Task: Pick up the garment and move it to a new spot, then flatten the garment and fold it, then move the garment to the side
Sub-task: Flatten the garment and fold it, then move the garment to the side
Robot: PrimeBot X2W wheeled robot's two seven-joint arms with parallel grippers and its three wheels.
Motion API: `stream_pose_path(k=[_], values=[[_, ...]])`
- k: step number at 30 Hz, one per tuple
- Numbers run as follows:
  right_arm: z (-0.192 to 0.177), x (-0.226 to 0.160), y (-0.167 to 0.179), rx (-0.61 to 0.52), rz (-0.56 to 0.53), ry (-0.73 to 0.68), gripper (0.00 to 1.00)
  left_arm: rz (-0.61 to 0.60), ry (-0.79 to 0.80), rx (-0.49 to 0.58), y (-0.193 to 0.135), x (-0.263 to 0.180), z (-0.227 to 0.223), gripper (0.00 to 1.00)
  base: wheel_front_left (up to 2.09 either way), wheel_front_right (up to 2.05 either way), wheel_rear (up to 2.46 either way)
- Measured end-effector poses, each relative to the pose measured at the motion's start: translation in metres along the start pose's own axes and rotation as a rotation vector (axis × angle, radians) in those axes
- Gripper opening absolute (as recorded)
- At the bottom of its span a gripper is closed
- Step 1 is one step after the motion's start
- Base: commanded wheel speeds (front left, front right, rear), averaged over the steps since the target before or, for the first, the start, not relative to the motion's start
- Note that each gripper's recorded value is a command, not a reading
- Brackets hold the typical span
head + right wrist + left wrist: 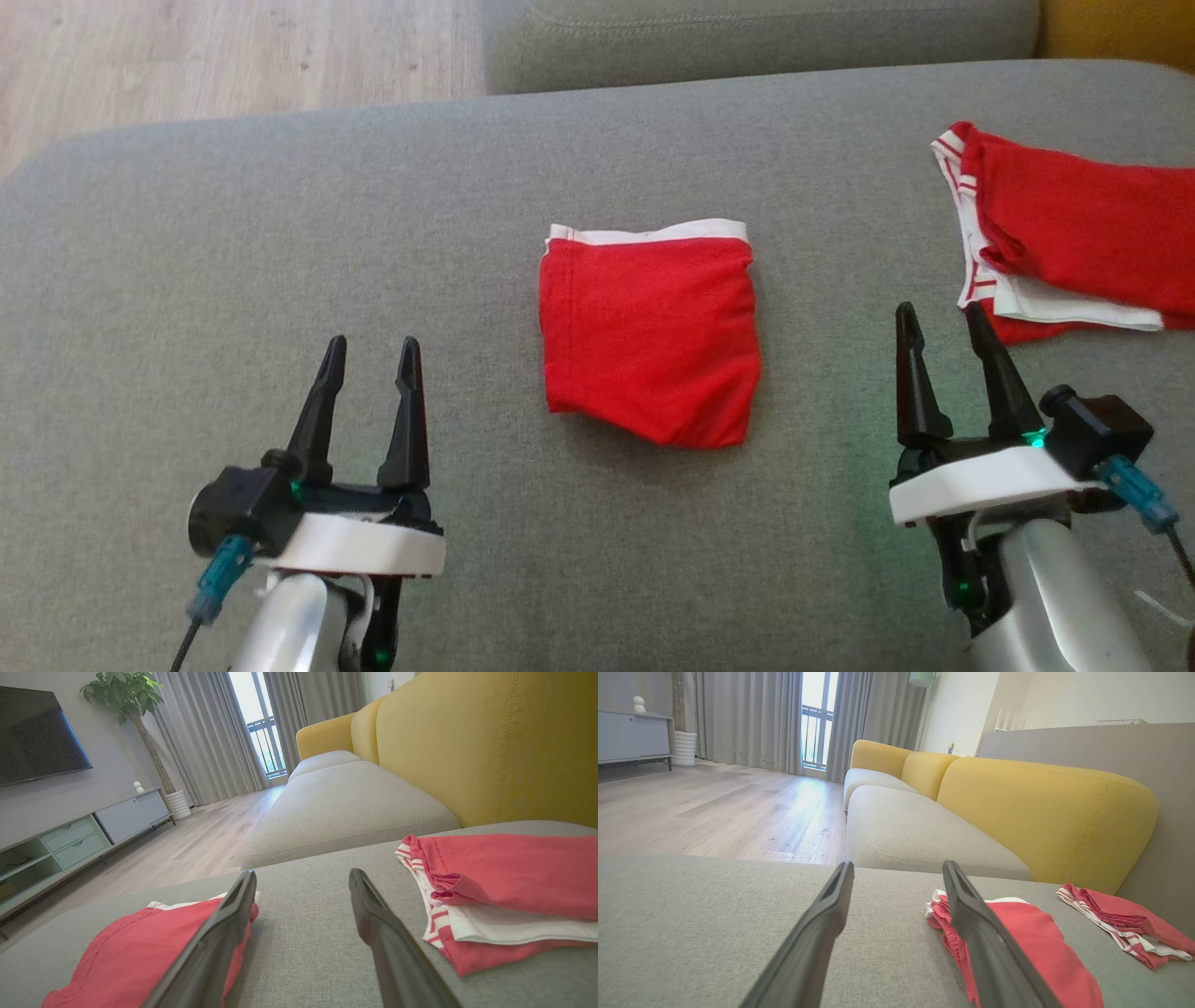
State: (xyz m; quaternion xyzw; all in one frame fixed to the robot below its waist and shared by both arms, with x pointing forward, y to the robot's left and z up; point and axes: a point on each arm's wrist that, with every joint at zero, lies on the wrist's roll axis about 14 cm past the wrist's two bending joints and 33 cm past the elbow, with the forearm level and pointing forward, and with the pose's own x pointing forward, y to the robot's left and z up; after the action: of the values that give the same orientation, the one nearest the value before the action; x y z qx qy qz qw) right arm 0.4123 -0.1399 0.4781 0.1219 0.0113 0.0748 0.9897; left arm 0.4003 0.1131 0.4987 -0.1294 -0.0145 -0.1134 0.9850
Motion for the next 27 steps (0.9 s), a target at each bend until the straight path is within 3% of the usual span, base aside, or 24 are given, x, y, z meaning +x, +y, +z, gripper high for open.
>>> stream_pose_path(k=[7, 13, 27], values=[[-0.012, 0.014, 0.001, -0.005, 0.010, 0.050, 1.00, 0.010, 0.018, -0.007, 0.005, 0.004, -0.008, 1.00, 0.00, 0.00, 0.00], [-0.027, 0.039, 0.022, -0.002, 0.078, 0.105, 1.00, 0.035, 0.027, -0.012, 0.015, 0.006, -0.012, 1.00, 0.00, 0.00, 0.00], [-0.110, 0.054, 0.062, 0.016, 0.189, 0.421, 1.00, 0.112, 0.026, 0.000, 0.042, 0.000, -0.010, 1.00, 0.00, 0.00, 0.00]])
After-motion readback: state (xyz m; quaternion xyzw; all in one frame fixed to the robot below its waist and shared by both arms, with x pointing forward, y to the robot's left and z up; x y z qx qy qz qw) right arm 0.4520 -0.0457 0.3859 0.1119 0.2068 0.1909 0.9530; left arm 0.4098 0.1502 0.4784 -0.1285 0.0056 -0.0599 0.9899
